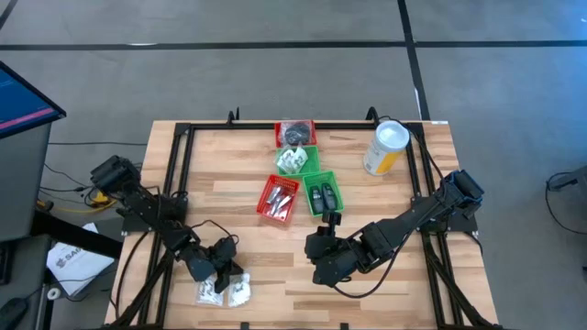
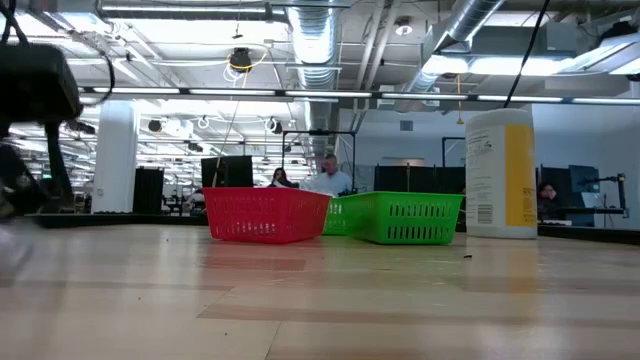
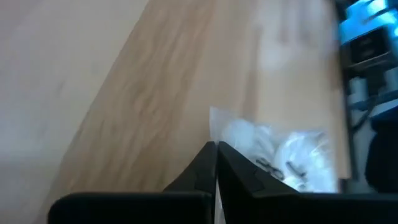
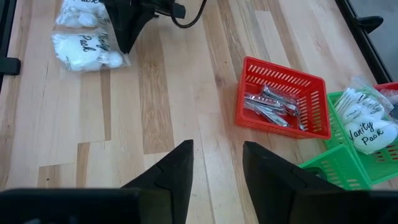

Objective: Pick & Place Travel size toiletries
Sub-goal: Put the white cotton pack into the top green bin

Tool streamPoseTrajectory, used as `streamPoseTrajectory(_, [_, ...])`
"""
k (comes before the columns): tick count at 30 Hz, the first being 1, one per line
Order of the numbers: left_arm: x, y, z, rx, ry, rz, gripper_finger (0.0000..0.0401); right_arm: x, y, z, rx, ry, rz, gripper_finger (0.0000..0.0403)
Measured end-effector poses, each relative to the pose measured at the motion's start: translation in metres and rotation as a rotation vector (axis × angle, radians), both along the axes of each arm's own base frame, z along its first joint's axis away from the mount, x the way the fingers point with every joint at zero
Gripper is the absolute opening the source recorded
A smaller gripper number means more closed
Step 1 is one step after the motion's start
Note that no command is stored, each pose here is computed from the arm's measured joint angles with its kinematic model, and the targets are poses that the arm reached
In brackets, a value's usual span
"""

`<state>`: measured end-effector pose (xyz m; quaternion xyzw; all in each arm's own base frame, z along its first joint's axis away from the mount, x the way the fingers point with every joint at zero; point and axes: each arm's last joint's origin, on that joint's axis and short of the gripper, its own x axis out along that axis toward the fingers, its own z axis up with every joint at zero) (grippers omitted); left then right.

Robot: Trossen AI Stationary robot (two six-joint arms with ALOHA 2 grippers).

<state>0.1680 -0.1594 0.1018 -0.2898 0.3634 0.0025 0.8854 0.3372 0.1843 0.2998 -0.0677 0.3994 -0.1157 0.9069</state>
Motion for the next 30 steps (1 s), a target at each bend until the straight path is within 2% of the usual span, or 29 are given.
streamPoseTrajectory(11, [-0.001,0.008,0.053,0.052,-0.282,0.011,0.0,0.001,0.0,0.001,0.008,-0.01,-0.002,0.0129])
streamPoseTrajectory(18, [-0.004,0.014,0.079,0.091,-0.41,0.055,0.0,0.004,0.005,0.003,0.081,-0.033,0.035,0.0129])
streamPoseTrajectory(24, [0.01,0.008,0.113,0.162,-0.517,0.038,0.0,0.016,0.011,-0.001,0.111,-0.067,0.105,0.0129])
streamPoseTrajectory(30, [0.028,0.015,0.132,0.244,-0.558,0.072,0.0,0.034,0.026,-0.017,0.117,-0.093,0.269,0.0129])
